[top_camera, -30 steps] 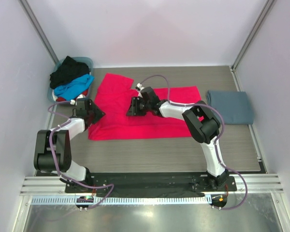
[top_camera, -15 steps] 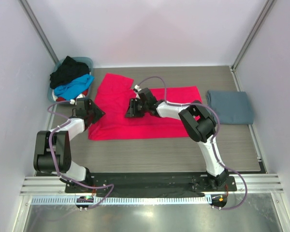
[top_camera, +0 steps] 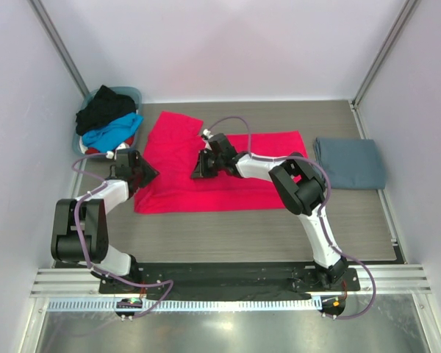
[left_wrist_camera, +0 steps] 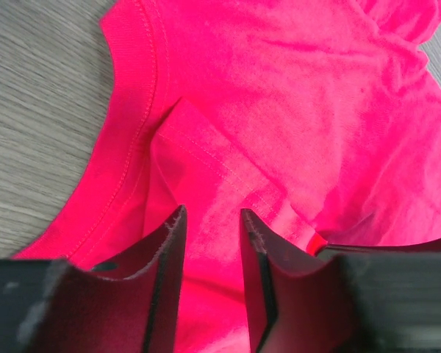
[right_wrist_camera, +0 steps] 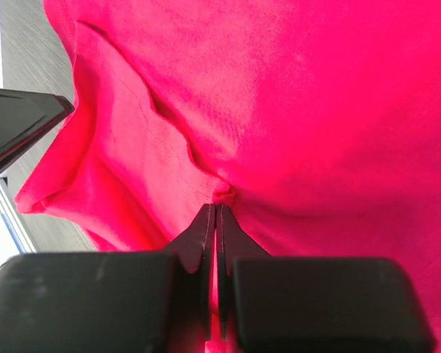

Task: Fold and stack the t-shirts
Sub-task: Fold the tshirt

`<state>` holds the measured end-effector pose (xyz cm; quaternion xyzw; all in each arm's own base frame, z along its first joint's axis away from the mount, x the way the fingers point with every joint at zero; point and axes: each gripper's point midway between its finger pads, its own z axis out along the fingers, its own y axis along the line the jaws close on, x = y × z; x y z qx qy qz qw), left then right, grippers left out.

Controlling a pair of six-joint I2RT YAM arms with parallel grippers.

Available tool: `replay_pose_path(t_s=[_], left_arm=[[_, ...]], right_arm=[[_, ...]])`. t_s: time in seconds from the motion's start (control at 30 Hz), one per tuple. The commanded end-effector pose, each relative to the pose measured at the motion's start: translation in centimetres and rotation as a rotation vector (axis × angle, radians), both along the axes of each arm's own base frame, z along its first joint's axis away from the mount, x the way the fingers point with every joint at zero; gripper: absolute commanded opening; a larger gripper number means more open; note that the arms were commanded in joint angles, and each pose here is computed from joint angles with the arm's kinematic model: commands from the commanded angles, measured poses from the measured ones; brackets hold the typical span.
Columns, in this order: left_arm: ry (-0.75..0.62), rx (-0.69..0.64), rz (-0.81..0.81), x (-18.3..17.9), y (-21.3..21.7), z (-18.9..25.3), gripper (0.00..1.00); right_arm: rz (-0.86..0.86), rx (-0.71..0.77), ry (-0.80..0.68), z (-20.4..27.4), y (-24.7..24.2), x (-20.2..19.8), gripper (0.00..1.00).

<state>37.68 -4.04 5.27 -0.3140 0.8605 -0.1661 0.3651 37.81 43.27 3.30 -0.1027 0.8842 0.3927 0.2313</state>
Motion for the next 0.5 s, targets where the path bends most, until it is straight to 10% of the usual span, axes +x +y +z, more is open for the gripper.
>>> replay_pose_path(t_s=[0.0,0.47], left_arm=[[-0.066,0.030,0.015,1.2,0.8,1.5,0.33],[-0.014,0.087,0.051,1.2,1.9,0.7,0.30]], right_arm=[[0.018,0.066,-0.106,4.4,1.0,1.0,0.02],[-0.008,0.159,-0.232,8.1,-0.1,0.4,0.01]])
